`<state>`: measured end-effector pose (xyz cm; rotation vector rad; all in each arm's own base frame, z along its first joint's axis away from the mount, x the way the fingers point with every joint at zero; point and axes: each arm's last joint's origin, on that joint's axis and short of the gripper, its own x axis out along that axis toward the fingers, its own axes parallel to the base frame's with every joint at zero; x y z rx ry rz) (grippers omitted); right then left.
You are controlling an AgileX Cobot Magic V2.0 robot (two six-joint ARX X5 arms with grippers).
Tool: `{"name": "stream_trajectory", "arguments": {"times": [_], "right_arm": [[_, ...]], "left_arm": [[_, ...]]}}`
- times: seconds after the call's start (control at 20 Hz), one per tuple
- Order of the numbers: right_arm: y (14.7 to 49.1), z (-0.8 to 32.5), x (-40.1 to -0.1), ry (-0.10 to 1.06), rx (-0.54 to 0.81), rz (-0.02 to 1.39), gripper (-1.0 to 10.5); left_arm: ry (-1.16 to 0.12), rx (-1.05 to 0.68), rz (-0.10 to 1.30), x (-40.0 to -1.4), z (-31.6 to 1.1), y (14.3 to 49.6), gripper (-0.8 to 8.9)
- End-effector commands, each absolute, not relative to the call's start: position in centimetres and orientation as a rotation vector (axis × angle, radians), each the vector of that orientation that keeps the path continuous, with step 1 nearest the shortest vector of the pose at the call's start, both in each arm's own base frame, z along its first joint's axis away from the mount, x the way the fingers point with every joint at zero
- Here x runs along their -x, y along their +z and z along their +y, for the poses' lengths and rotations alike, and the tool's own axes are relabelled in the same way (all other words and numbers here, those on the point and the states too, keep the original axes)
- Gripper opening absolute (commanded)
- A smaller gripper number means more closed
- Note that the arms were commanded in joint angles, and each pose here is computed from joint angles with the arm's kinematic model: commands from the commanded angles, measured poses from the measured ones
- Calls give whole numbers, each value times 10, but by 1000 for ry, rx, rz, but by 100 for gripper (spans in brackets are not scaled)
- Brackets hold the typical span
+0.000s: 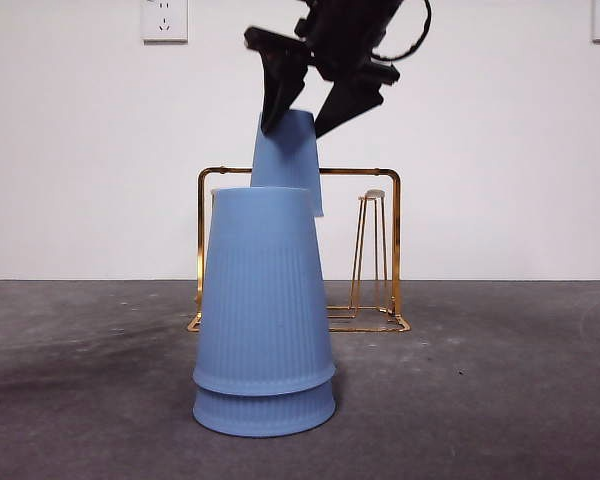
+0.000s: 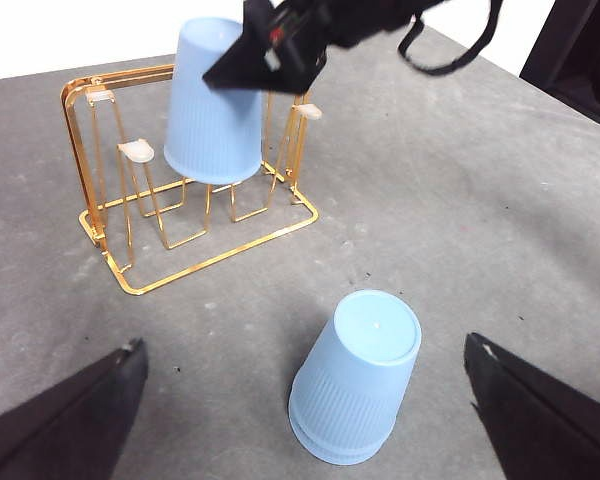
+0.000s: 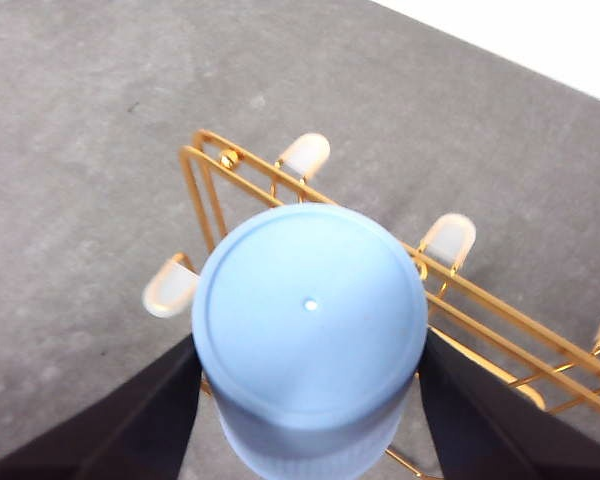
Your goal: The left arm pick up the left cup on cup holder and place it on desk, then the right arm insert the right cup into the first cup, and then the left arm insert the mid cup into the first cup
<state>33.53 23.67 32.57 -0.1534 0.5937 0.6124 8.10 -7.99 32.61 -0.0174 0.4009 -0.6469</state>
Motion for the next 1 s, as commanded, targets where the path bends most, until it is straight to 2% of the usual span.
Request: {"name": "stream_trajectory", "arguments": {"times": [0.05,0.55,1.0], "right_arm": [[353,238,-326,637,159,533,225],[406,220,-262,701,176,532,225],[420,223,-206,815,238,596,225]], "left_arm": [[-654,22,389,-81,-81,329,491],[-654,23,389,-81,-81,329,491],[-655,23,386,-81,-81,329,491]]}}
